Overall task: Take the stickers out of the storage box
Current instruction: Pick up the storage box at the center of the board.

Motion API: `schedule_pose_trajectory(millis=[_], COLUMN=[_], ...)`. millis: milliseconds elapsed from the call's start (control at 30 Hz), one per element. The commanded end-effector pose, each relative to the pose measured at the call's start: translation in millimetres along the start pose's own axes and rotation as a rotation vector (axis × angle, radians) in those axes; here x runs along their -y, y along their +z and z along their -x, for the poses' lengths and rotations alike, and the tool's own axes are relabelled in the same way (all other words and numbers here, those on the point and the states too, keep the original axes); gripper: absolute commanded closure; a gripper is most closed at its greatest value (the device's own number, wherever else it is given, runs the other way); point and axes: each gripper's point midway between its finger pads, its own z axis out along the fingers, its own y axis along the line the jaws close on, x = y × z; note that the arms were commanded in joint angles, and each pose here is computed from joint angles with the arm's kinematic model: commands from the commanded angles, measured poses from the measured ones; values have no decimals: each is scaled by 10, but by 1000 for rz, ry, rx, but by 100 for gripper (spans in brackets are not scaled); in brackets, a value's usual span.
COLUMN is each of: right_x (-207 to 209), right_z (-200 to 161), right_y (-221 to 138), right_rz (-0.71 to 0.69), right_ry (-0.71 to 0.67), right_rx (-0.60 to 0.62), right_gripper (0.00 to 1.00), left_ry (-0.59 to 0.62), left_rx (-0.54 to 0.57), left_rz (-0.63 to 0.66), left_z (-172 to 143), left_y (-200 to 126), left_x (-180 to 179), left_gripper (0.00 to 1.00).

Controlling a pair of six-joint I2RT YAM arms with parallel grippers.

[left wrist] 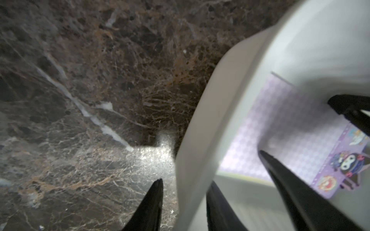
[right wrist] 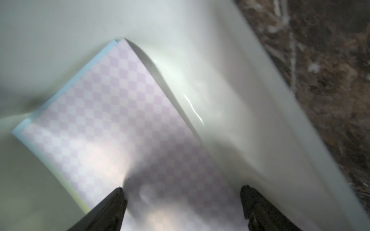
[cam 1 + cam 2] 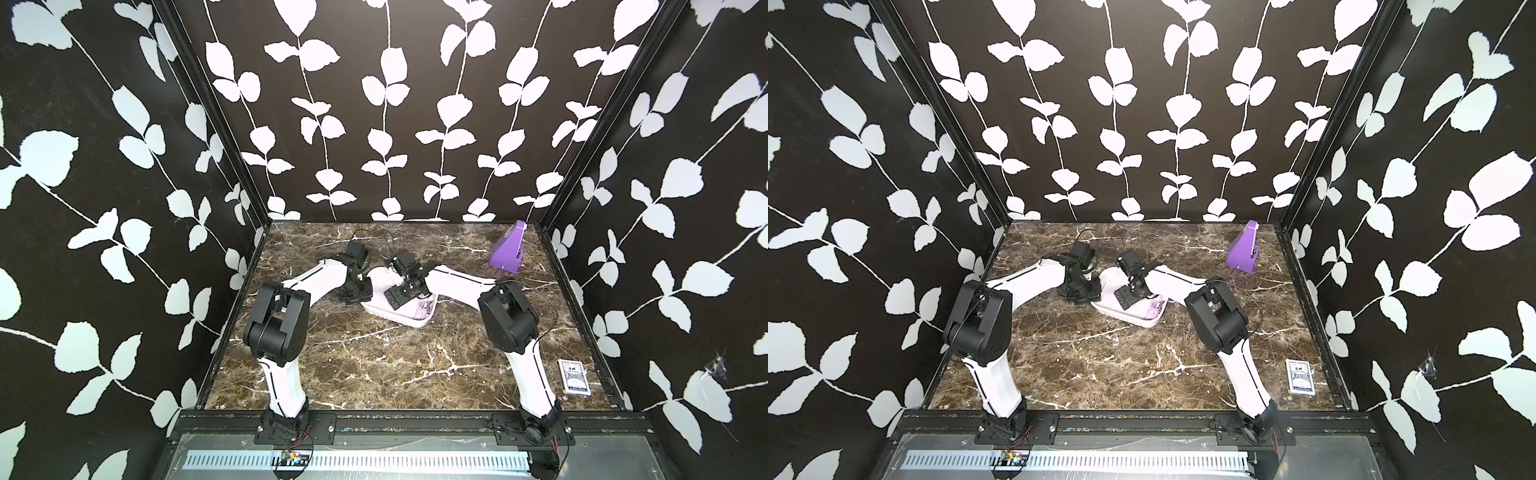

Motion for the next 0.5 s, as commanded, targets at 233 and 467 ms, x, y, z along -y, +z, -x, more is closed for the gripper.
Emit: schedule_pose_trajectory(millis=[233,467], right_x=[60,298], right_z=[-13,-273], right_y=[-388,-278], right_rz=[77,49], right_ry=[66,85], right_rx=[-60,-148], right_gripper=[7,7], left_ry=[17,23], left_rx=[-42,-51], left_rz=[-16,-19], left_z=[-95,-106], left_y=[87,138], left_x=[38,53], left_gripper=[61,61])
